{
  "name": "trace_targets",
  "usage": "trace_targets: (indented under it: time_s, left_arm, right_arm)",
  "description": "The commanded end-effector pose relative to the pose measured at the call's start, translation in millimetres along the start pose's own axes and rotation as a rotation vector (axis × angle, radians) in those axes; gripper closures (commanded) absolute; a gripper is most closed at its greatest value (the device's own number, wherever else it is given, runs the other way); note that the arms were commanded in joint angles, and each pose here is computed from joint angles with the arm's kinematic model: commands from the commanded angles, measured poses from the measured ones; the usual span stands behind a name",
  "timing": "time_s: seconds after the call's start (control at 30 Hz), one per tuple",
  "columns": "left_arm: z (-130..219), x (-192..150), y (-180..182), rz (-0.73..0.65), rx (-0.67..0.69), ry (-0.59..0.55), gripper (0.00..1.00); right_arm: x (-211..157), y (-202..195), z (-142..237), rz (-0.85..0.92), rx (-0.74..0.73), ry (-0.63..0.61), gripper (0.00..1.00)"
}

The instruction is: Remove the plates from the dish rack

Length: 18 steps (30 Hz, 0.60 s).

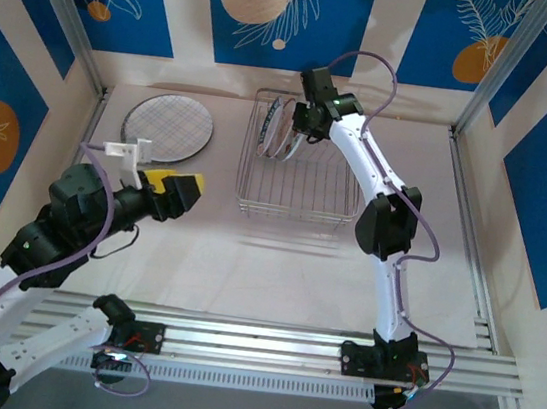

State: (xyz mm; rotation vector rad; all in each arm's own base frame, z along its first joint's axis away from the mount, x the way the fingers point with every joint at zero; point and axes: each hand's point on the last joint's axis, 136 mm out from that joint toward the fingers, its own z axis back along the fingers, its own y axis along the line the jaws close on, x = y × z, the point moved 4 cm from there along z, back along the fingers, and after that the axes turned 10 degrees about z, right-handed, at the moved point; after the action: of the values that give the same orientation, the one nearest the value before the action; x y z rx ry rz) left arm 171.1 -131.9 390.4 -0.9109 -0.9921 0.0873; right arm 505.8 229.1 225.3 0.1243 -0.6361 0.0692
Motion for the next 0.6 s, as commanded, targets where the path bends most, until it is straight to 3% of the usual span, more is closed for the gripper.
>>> trace_targets:
  time_s: [0.0,0.57]
  left_arm:
    - [12.7,2.2,-6.8,-0.018,-0.016,0.0,0.14]
    - [23.0,2.0,-8.6,-0.023,-0.012,0.011,0.14]
  right_arm:
    - [5.4,2.7,1.1,0.008,-0.023,-0.023,0.7]
    - [1.0,8.7,-20.4,0.017,-0.079,-0.025,0.78]
